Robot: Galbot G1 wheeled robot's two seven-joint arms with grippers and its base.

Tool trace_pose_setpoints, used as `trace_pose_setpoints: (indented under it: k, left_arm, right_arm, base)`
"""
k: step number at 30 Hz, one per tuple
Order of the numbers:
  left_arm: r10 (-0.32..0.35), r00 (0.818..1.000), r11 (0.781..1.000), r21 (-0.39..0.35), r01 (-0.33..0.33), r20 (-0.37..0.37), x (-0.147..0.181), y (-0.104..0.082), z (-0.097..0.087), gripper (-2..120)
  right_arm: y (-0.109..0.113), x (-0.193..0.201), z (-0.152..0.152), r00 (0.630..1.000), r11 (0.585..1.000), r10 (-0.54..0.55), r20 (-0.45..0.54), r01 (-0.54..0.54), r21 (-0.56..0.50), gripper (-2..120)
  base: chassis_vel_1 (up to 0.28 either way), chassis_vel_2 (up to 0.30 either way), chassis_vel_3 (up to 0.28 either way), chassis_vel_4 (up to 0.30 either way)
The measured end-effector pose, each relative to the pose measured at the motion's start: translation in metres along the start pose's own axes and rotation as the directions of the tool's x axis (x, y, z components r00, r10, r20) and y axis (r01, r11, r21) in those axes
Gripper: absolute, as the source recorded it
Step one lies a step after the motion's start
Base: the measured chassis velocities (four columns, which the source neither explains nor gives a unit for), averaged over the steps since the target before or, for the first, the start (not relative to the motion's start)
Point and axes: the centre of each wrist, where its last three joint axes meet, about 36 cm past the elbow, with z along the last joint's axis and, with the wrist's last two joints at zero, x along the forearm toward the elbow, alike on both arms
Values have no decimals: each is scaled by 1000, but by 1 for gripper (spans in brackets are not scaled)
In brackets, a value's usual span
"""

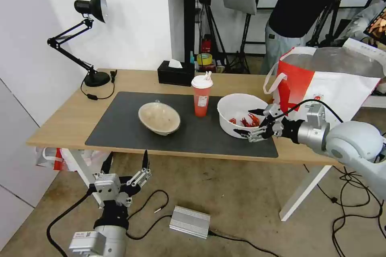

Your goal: Pick up the trash from the table and place it into the takeout bag.

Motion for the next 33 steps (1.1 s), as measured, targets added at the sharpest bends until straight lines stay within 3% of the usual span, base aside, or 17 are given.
trace_pose_setpoints:
  k: [33]
  left_arm:
    - [-13, 1000, 1000, -1, 13, 13, 3, -5, 1, 100]
  right_arm:
    - [-26, -28, -1, 994, 999, -51, -99, 51, 2, 100]
  base:
    - [0, 0, 0, 0]
